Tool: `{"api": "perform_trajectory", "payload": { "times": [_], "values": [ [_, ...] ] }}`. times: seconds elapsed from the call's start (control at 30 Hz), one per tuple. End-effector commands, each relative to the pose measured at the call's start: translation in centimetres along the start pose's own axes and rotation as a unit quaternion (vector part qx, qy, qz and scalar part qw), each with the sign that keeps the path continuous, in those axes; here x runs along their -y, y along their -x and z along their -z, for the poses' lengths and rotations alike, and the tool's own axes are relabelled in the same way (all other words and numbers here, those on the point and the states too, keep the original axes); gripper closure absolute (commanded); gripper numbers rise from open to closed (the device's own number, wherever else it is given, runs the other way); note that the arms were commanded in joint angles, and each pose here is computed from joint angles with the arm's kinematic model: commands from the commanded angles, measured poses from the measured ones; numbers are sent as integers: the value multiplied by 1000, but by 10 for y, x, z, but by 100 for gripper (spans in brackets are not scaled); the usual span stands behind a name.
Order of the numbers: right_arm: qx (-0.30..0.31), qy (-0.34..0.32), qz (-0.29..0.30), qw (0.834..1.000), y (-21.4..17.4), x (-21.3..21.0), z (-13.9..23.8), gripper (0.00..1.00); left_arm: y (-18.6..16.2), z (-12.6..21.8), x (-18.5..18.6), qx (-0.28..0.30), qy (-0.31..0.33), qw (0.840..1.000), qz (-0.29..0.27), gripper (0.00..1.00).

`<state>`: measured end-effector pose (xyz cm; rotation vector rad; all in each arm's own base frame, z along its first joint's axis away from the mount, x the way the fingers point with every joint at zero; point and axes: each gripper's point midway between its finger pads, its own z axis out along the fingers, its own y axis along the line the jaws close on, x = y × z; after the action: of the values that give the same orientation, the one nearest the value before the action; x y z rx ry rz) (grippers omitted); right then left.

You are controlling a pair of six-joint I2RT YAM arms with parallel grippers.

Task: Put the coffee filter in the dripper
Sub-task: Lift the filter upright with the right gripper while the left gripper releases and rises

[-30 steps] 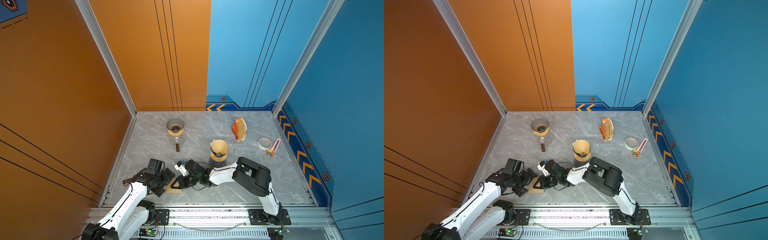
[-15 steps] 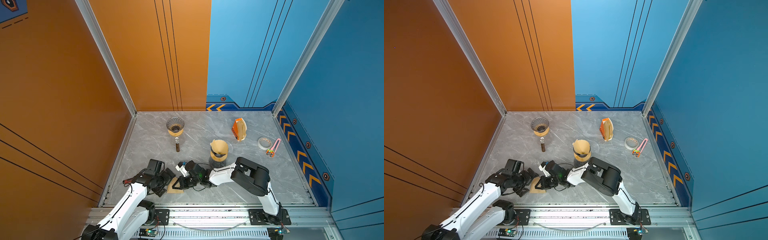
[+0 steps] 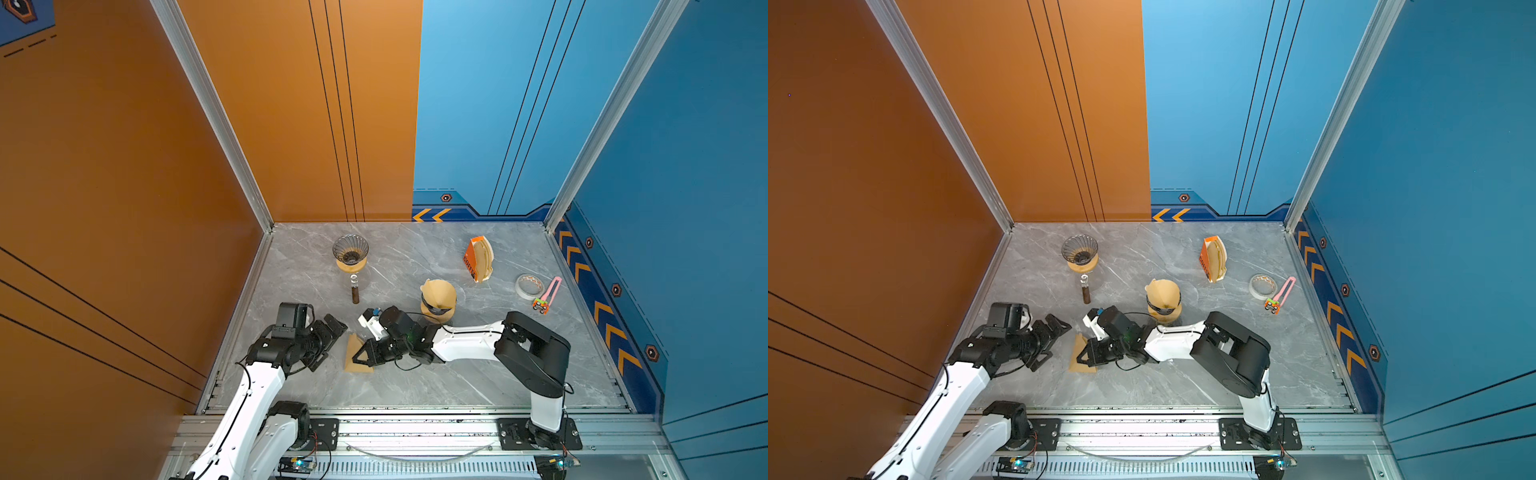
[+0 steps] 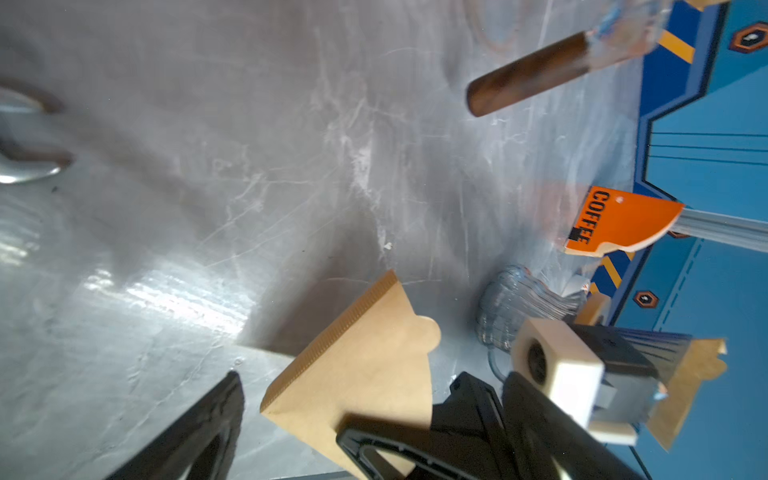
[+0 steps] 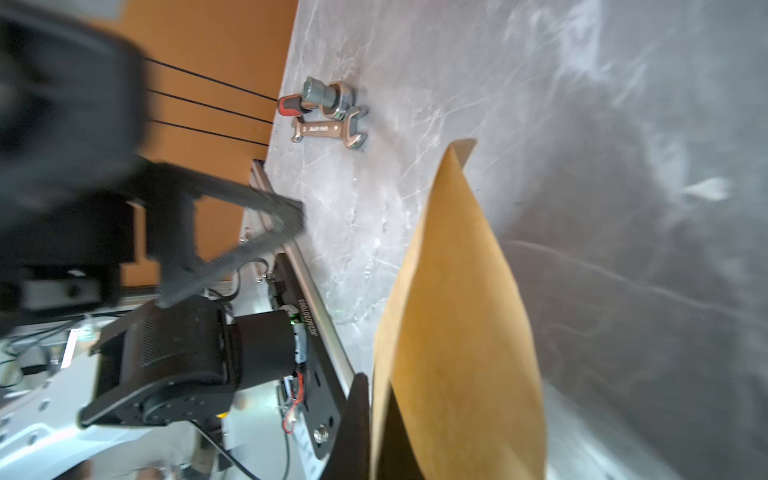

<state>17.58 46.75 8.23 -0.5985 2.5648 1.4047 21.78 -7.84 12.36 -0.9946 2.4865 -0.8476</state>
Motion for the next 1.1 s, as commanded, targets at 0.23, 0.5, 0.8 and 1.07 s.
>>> {"api": "perform_trajectory", "payload": {
  "times": [0.23,0.5,0.8,1.07],
  "values": [
    [7,-124,83,989,24,6,49,96,31,36,56,22,-81,991,-106,2],
    [36,-209,131,968,59,7,89,97,77,57,95,62,-132,979,-141,2],
    [92,-294,182,934,111,-1,127,97,133,71,124,105,-152,972,-144,2],
    [138,-349,218,901,157,-12,147,97,153,50,138,115,-150,970,-152,2]
  ]
}}
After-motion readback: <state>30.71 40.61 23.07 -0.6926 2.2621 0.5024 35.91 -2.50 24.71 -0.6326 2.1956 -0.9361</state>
